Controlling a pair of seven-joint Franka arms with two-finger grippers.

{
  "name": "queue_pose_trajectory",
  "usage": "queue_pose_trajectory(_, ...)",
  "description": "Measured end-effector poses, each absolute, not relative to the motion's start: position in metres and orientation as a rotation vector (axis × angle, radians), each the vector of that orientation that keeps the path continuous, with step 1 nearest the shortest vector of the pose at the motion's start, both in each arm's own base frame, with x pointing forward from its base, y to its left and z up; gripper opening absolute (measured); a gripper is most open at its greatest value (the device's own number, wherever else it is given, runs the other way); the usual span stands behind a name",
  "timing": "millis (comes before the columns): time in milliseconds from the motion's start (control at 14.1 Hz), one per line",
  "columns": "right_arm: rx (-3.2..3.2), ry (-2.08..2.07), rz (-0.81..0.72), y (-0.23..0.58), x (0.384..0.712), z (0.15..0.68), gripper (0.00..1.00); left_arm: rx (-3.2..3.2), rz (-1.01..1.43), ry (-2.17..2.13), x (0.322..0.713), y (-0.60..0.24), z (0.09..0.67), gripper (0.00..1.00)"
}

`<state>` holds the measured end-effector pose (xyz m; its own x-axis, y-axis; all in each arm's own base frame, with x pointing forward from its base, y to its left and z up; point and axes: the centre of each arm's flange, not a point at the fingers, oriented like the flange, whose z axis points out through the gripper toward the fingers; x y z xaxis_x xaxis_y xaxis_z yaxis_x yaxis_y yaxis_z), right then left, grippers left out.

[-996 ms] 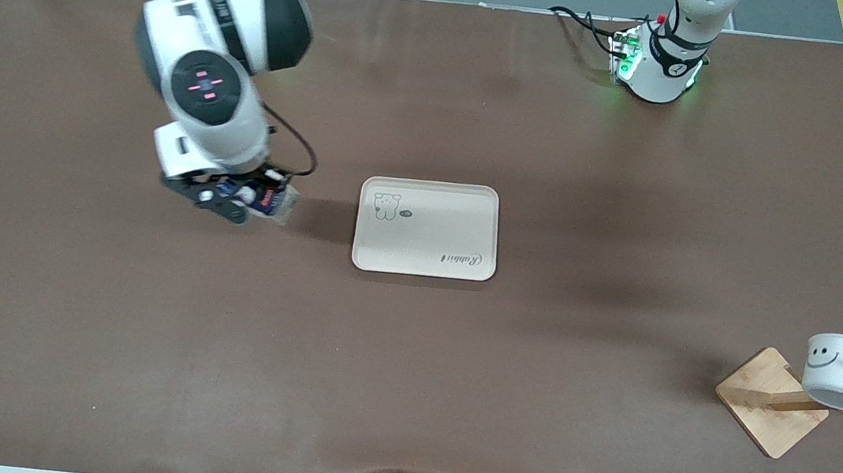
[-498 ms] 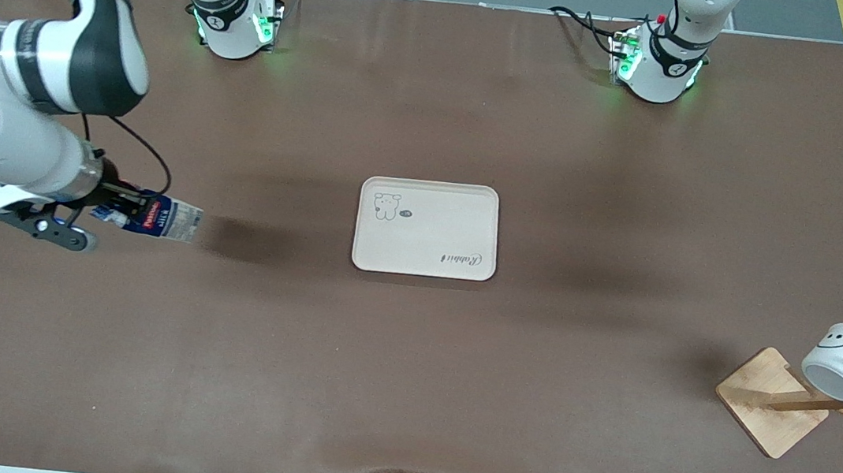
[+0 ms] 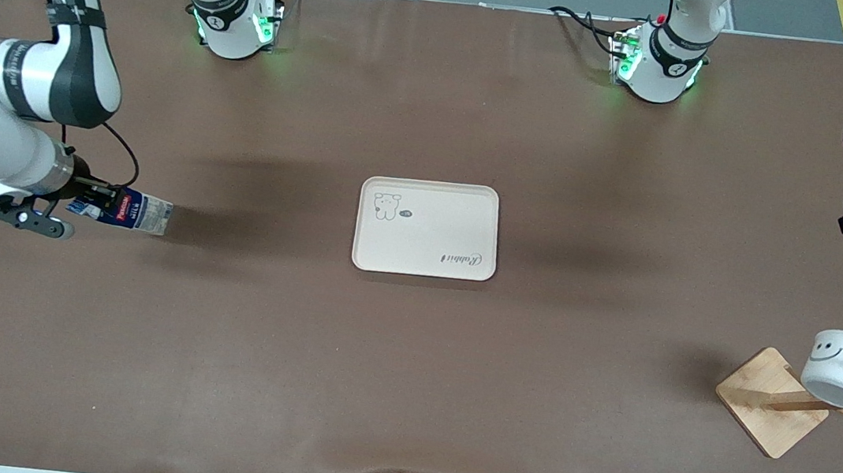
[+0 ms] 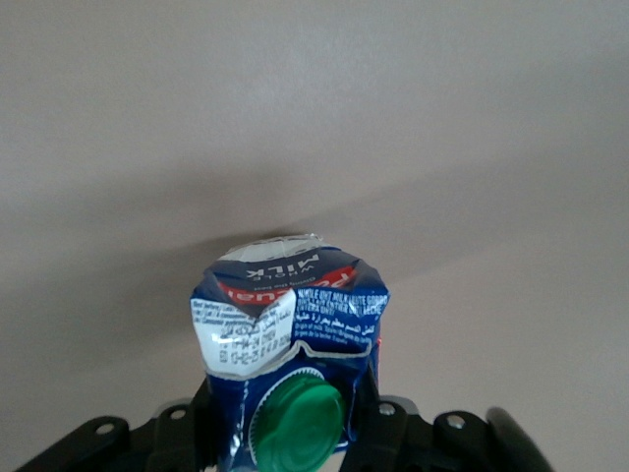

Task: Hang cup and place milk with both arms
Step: 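Lift the milk carton off the tray and carry it away with the right gripper, then lower the carton onto the table and open the right gripper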

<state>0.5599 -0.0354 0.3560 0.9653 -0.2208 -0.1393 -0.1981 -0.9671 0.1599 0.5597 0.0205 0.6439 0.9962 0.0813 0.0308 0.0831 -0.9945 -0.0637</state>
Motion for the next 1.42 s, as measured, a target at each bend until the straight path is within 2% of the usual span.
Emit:
queue_pose_trajectory(142,2.987,-0.288,-0.207,-0.041,0.545,0.334,0.53,-3.071,-0.007,-0.112,0.549,0.012,0.651,1.00)
queue_pose_trajectory(356,2.993,-0.292,-0.182,-0.048,0.534,0.336,0.53,-3.070,0.005,-0.113,0.536,0.010,0.655,1.00)
queue_pose_trajectory(782,2.994,-0.291,-0.181,-0.049,0.533,0.336,0.53,-3.066,-0.006,-0.155,0.526,0.004,0.659,1.00)
queue_pose_trajectory(924,2.997,-0.272,-0.181,-0.049,0.533,0.336,0.67,-3.066,0.004,-0.154,0.526,0.004,0.656,1.00)
queue_pose_trajectory(1138,2.999,-0.270,-0.162,-0.052,0.537,0.342,0.98,-3.066,0.013,-0.154,0.526,0.004,0.653,1.00)
queue_pose_trajectory(1422,2.998,-0.211,-0.148,-0.050,0.557,0.383,1.00,-3.066,0.014,-0.155,0.526,0.004,0.653,1.00)
